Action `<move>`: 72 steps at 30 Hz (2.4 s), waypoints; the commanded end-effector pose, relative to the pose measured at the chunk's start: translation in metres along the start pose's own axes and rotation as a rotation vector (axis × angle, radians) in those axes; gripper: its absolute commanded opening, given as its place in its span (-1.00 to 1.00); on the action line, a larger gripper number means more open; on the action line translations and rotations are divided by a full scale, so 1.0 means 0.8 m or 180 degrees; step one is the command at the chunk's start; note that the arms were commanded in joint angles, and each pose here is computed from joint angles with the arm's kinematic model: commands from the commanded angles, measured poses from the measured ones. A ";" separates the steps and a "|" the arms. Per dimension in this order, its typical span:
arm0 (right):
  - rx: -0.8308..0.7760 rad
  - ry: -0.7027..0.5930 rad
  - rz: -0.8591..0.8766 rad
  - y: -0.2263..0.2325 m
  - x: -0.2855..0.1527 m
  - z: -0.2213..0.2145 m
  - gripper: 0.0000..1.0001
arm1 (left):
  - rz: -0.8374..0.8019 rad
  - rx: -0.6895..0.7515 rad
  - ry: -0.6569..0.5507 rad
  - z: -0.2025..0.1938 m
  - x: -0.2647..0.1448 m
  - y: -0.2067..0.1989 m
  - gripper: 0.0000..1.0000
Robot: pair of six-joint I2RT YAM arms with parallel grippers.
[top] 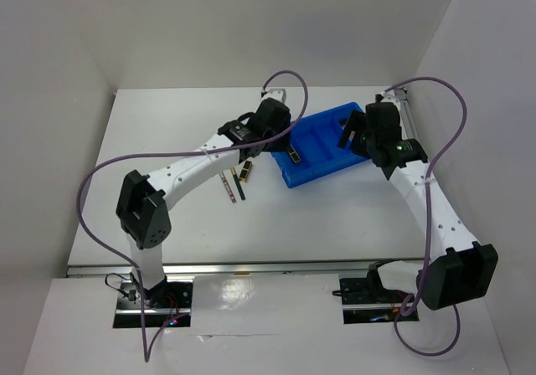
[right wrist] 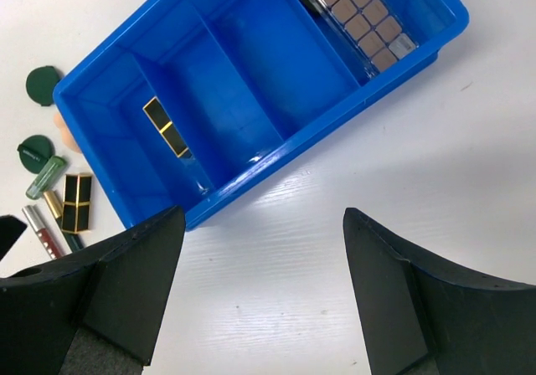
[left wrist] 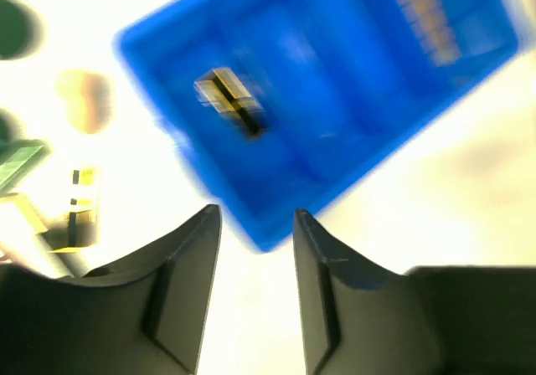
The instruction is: Organize the makeup
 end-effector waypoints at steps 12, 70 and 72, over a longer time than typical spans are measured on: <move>-0.0069 0.0110 -0.0067 -0.019 -0.018 -0.021 0.67 | 0.0873 0.0697 0.0522 -0.082 0.048 0.122 0.69; -0.0021 0.0029 -0.0258 -0.038 -0.063 -0.020 0.70 | 0.0030 -0.1226 0.0191 0.017 0.107 0.002 -1.00; -0.0015 -0.0032 -0.0296 -0.039 -0.068 -0.013 0.70 | 0.0083 -0.1248 0.0199 0.012 0.114 0.005 -1.00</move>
Point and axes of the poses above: each gripper's point midway between its finger pads, its own x axis out along the fingers, its own y axis along the line the jaws close on, z = x × y, the point moved 6 cm from there along -x, back along the fingers, and after that the axes turned 4 degrees about x, right-handed, at the moved point
